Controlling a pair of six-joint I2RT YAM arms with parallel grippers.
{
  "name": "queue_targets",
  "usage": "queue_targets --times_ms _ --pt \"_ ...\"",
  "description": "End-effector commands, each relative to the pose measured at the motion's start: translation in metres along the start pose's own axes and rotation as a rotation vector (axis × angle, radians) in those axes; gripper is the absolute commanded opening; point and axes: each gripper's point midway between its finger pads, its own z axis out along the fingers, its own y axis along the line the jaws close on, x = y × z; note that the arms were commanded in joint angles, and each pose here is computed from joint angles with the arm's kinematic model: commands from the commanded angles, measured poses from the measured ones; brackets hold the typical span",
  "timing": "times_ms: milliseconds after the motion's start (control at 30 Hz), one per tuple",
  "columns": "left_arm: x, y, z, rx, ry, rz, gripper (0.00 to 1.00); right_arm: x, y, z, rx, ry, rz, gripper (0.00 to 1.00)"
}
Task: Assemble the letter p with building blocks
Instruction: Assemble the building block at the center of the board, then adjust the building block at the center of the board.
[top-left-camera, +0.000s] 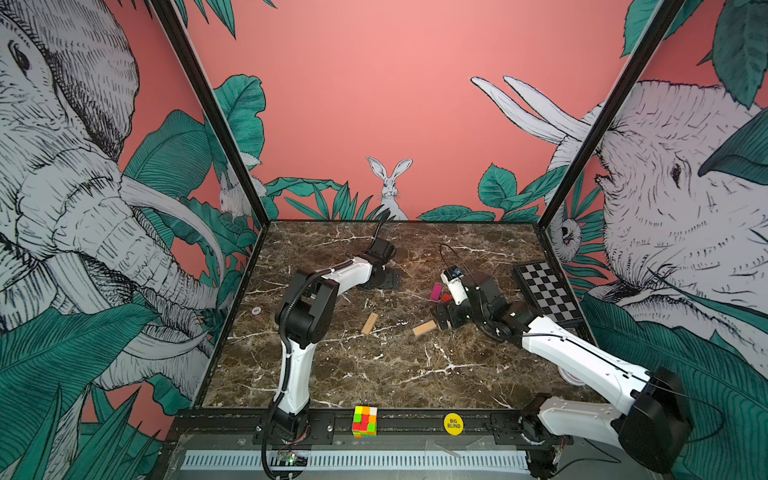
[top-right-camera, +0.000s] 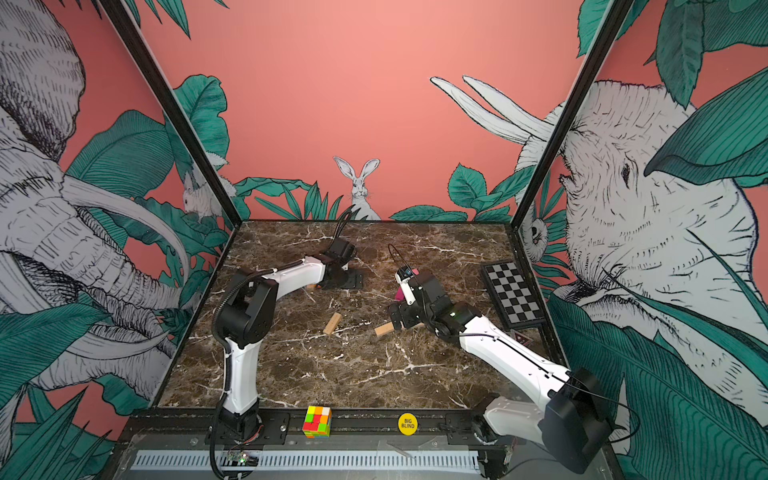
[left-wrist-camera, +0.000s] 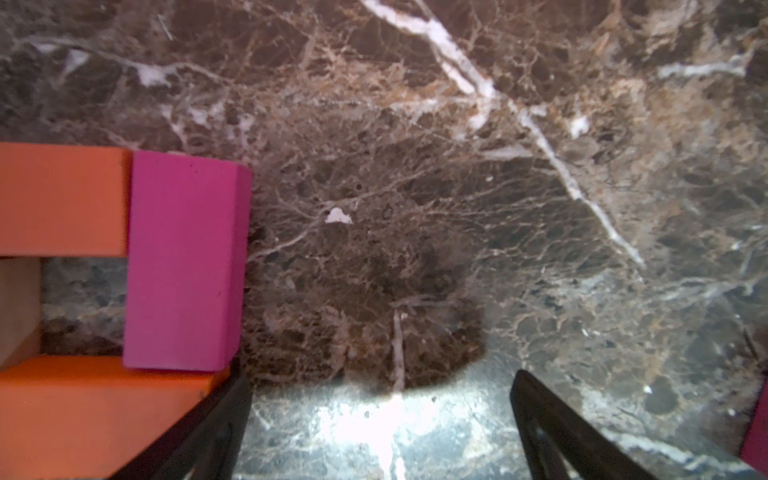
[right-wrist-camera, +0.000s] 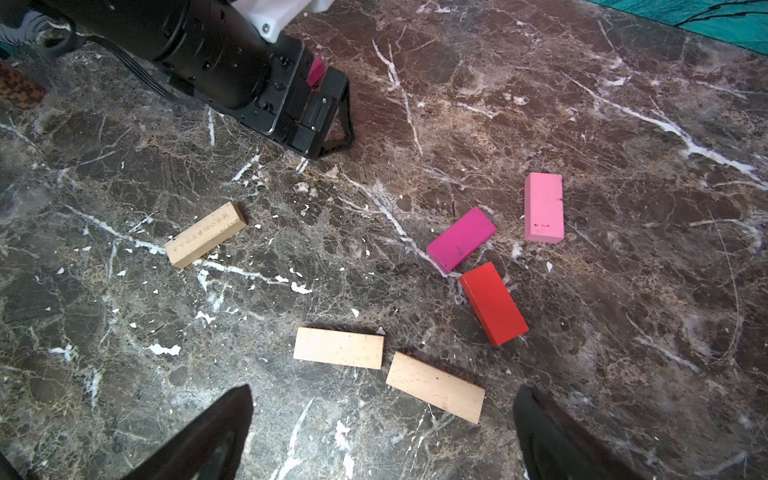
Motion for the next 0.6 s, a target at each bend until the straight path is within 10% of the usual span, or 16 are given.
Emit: queue_targets --times_ms 0,567 --pt "0.011 0.007 0.005 -0.015 0.046 -0.003 0.99 -0.009 0.001 0.000 -0.008 -0.027 0.014 0.98" --pt "-0.004 -0.026 0.006 0.020 0.025 0.063 0.99 -0.009 0.002 0.003 -0.011 -0.019 0.012 0.98"
